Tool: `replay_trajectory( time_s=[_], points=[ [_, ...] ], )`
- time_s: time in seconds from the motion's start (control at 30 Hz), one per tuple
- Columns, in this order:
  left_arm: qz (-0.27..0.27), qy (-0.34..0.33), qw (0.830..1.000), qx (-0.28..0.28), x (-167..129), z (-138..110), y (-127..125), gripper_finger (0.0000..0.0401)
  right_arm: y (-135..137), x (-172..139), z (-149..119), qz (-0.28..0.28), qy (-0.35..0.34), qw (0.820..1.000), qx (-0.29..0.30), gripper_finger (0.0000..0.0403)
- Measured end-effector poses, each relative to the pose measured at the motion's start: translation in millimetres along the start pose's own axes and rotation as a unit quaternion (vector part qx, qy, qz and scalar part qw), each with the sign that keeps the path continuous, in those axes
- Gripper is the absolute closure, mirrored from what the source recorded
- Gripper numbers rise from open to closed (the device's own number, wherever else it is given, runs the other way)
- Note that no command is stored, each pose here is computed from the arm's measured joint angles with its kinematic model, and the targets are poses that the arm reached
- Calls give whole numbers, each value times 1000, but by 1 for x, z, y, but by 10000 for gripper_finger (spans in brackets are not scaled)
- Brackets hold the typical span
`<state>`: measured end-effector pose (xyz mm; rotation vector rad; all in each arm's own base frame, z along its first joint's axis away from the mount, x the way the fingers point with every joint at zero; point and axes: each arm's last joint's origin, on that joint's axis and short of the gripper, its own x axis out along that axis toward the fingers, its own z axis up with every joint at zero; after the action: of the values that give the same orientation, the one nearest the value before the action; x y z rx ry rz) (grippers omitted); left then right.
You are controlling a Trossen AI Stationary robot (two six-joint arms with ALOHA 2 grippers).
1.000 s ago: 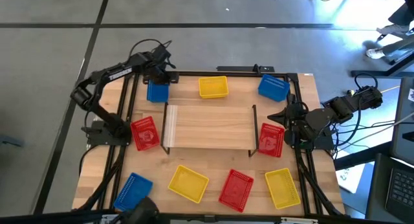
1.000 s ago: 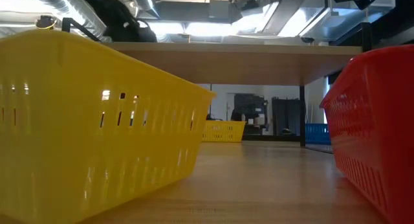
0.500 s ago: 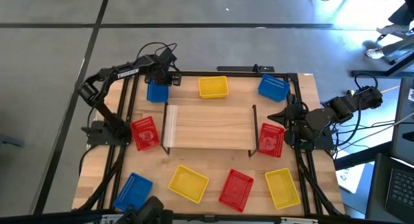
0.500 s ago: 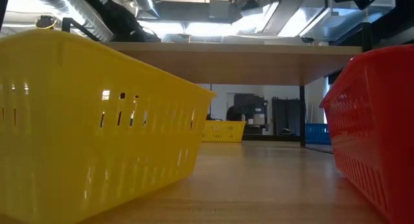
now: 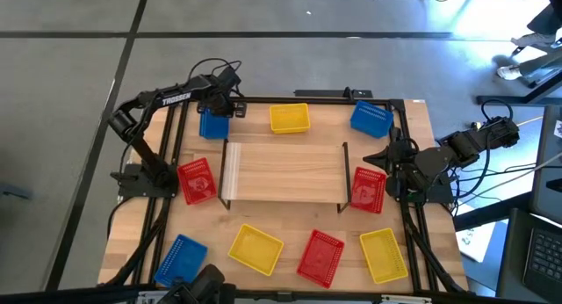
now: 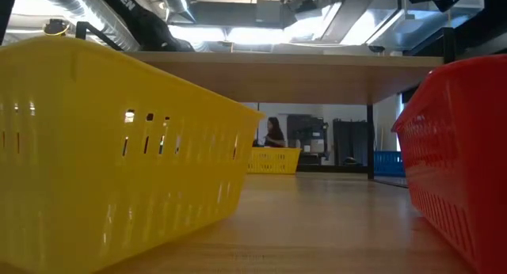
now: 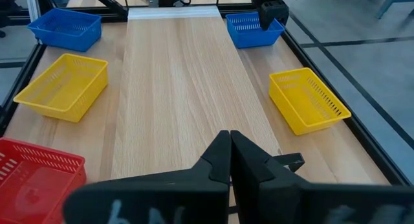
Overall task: Stack baskets on shelf by color
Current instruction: Put the top left blue bin on the shelf
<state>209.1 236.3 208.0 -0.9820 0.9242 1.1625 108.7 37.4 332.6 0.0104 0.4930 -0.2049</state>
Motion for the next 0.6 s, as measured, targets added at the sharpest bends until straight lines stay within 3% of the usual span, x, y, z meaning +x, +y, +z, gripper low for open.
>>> replay_trajectory(
  time_s=[0.6],
  points=[
    [2, -14, 1000, 7, 5, -2, 1, 321, 0, 0, 0, 0, 0, 1000, -12, 402]
  ],
)
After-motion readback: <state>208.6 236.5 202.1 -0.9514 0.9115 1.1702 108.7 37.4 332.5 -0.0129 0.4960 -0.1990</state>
